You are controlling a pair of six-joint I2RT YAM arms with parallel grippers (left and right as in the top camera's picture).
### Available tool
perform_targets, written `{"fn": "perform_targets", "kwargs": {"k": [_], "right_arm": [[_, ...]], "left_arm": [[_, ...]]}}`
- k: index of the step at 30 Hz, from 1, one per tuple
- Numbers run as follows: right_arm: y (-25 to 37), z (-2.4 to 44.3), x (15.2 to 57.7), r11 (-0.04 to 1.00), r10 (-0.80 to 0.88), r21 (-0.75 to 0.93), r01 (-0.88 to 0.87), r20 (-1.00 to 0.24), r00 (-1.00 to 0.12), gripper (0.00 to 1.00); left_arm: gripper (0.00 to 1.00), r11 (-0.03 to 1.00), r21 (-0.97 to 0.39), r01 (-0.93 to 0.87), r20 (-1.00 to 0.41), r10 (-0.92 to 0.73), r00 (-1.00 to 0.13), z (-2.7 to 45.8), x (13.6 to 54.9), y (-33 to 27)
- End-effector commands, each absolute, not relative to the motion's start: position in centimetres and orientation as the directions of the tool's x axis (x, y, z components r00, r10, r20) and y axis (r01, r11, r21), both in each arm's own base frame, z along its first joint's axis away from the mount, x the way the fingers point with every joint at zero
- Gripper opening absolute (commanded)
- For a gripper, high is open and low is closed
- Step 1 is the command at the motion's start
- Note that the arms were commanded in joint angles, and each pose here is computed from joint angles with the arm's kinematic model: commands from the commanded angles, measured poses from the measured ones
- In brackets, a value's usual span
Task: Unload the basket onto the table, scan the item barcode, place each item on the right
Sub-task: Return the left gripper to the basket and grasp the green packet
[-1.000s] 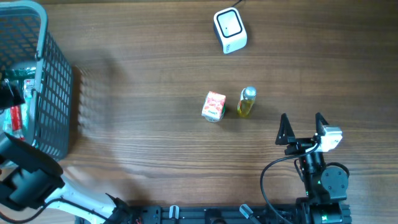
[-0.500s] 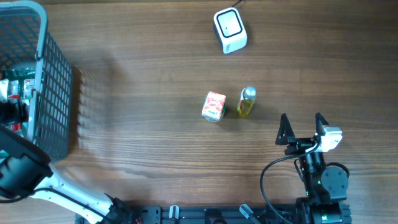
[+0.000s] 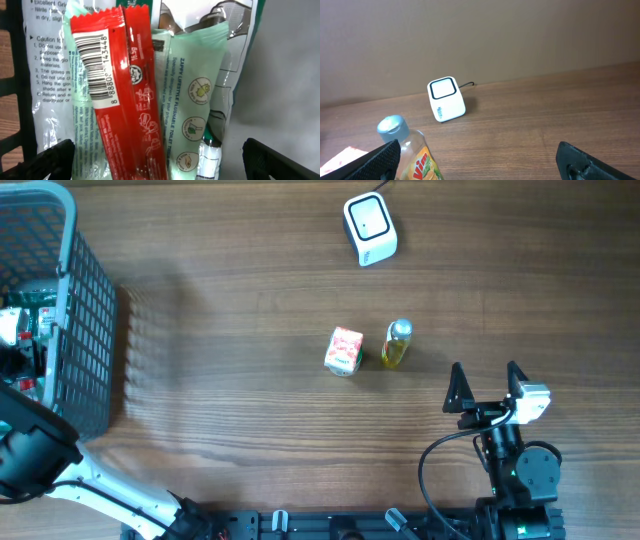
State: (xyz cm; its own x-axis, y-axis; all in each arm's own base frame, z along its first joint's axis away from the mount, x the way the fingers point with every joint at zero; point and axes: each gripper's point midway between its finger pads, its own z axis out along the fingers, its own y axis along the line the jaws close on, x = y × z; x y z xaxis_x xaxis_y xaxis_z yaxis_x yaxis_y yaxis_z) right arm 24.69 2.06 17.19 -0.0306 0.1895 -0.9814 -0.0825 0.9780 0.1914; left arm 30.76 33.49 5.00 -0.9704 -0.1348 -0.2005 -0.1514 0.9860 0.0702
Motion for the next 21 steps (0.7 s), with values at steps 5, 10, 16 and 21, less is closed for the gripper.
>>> {"fn": "perform_targets", "kwargs": {"k": [5, 10, 16, 21], "right_arm": [[2.2, 17.3, 24.7, 0.978, 0.183, 0.185, -0.092, -0.983, -0.026, 1.0], [2.2, 17.3, 24.7, 0.978, 0.183, 0.185, -0.092, -0.983, -0.026, 1.0], [2.2, 17.3, 24.7, 0.978, 0.183, 0.185, -0.092, -0.983, -0.026, 1.0], [2.2, 17.3, 24.7, 0.978, 0.183, 0.185, -0.092, -0.983, -0.026, 1.0]], "left_arm": [[1.0, 0.994, 0.014, -0.109, -0.167, -0.105, -0.98, 1.4, 31.0, 32.9], [1.0, 0.994, -0.012, -0.11, -0.124, -0.111, -0.986, -1.0, 30.5, 32.6], [0.78, 0.992, -0.021, -0.125, -0.117, -0.127, -0.985, -1.8, 30.5, 32.6], [0.47, 0.978, -0.083, -0.191, -0.175, -0.203, -0.964, -1.6, 31.8, 32.0]]}}
